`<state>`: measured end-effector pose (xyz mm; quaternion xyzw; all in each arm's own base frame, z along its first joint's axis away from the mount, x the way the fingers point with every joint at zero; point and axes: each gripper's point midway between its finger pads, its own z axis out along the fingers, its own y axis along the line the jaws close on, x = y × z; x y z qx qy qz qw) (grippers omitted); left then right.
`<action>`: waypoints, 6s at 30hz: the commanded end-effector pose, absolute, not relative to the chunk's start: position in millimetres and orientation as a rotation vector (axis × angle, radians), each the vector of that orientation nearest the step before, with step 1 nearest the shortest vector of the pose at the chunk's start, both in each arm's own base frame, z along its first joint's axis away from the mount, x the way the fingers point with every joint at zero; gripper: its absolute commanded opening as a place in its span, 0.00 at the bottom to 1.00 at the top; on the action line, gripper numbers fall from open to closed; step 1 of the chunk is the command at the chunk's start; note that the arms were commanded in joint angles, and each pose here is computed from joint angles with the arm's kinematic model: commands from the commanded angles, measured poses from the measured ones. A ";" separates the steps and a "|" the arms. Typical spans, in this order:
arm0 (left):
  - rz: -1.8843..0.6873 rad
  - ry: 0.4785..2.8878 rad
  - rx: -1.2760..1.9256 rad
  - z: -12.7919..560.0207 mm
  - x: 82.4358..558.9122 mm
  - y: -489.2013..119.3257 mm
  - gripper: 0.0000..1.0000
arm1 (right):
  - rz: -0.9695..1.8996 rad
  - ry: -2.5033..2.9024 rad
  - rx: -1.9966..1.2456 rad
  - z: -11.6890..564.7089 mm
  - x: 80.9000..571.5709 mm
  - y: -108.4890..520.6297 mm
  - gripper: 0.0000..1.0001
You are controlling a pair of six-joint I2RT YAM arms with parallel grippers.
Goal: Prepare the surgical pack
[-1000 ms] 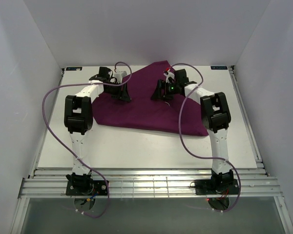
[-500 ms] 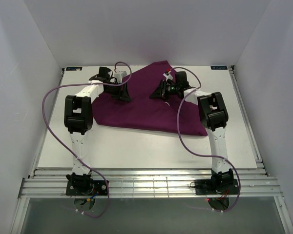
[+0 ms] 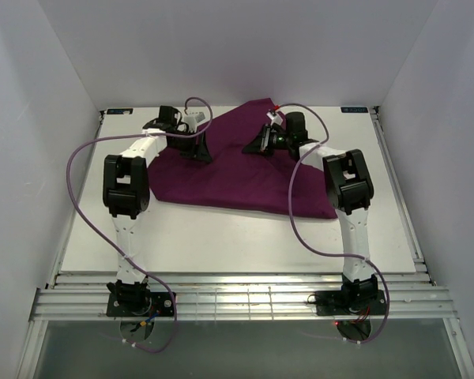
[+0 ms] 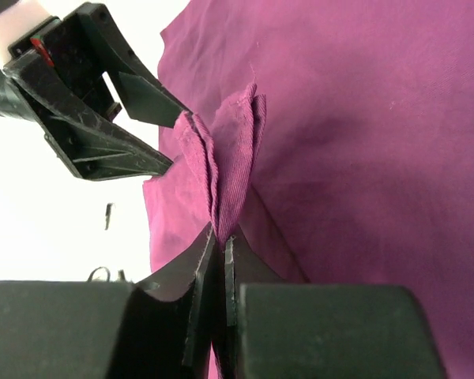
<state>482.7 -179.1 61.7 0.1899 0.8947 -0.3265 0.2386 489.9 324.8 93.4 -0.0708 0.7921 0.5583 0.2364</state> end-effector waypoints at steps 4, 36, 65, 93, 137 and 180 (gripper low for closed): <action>-0.831 2.286 0.567 134.1 499.0 -182.6 0.64 | 1.223 2.032 -0.231 151.6 530.0 285.0 0.08; -0.959 2.069 0.711 173.0 523.8 -250.4 0.34 | 0.857 2.117 -0.180 142.6 552.9 257.8 0.13; -1.099 2.363 0.672 47.2 472.7 -252.4 0.30 | 1.199 2.417 -0.152 16.9 481.3 287.3 0.08; -0.471 2.180 0.562 216.6 498.9 -169.2 0.38 | -0.173 2.328 -0.078 156.9 475.4 141.4 0.08; -0.558 2.646 0.625 42.2 374.1 -182.9 0.18 | 0.007 2.688 -0.104 24.7 353.4 188.5 0.08; -0.575 2.558 0.505 86.4 430.4 -169.5 0.24 | 0.011 2.579 -0.038 62.8 421.3 185.8 0.08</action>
